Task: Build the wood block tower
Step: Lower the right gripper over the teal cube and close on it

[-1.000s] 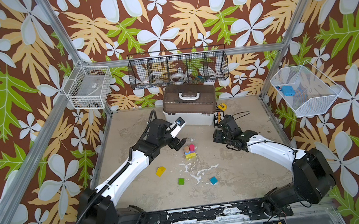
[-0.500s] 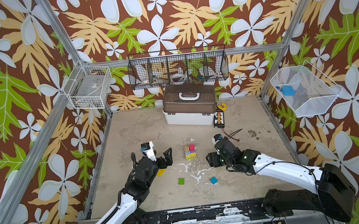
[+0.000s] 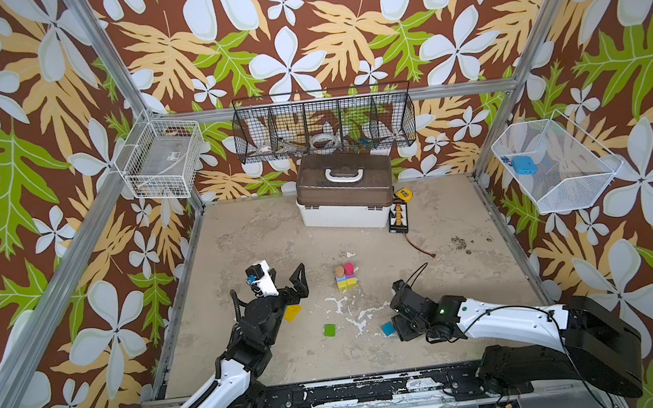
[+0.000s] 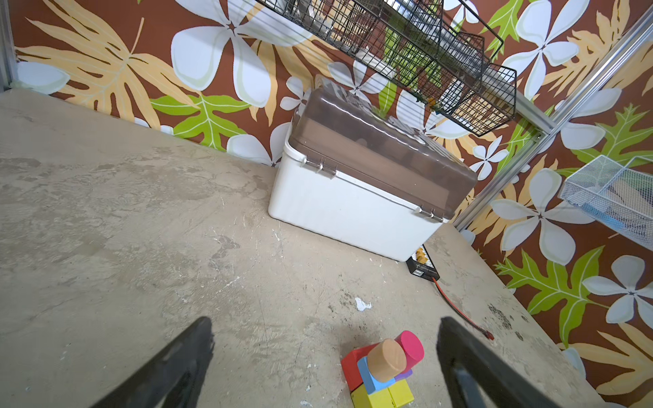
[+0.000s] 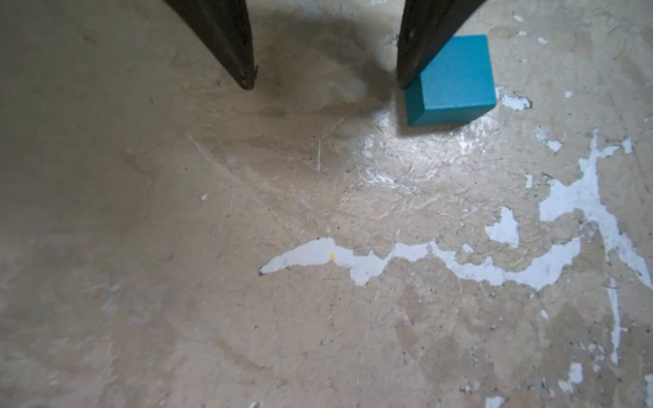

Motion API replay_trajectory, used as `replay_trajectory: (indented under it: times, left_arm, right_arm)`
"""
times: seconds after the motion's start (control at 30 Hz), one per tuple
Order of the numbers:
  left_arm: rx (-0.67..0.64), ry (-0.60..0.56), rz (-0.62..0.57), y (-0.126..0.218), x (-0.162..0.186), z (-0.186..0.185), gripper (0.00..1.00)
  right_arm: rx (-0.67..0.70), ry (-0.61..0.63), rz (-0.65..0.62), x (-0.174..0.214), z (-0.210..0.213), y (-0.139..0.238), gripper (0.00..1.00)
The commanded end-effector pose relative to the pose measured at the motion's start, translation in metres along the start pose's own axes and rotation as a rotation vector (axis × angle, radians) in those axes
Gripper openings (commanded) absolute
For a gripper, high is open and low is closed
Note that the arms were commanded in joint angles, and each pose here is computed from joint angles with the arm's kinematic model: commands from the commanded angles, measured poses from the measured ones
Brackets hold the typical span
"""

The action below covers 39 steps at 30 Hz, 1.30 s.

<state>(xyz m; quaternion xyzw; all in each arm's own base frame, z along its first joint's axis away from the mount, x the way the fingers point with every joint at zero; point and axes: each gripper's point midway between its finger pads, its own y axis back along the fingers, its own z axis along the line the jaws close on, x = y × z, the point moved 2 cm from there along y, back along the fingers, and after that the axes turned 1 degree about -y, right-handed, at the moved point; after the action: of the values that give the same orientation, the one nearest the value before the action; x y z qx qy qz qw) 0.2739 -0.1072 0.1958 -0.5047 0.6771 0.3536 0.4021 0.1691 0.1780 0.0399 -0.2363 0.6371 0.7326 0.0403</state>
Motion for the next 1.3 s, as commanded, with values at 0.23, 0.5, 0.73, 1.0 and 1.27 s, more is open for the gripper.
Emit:
replay_trajectory:
  times: [0.23, 0.5, 0.73, 1.0, 1.27]
  left_arm:
    - [-0.014, -0.021, -0.067, 0.001, -0.013, 0.001, 1.00]
    - [-0.023, -0.029, -0.069, -0.001, -0.013, 0.002, 1.00]
    - [-0.029, -0.032, -0.072, 0.000, -0.013, 0.003, 1.00]
    - [-0.019, -0.022, -0.072, -0.001, -0.012, 0.002, 1.00]
    - [-0.021, -0.020, -0.078, 0.001, -0.013, 0.003, 1.00]
  right_arm:
    - [-0.113, 0.026, -0.059, -0.008, 0.017, 0.023, 0.65]
    - [-0.104, 0.055, -0.043, 0.002, 0.037, 0.028, 0.65]
    - [-0.054, 0.049, -0.039, 0.000, 0.041, 0.020, 0.63]
    - [-0.042, 0.067, -0.004, 0.009, 0.044, 0.008, 0.58]
    - [-0.029, 0.062, -0.019, 0.005, 0.043, 0.008, 0.57]
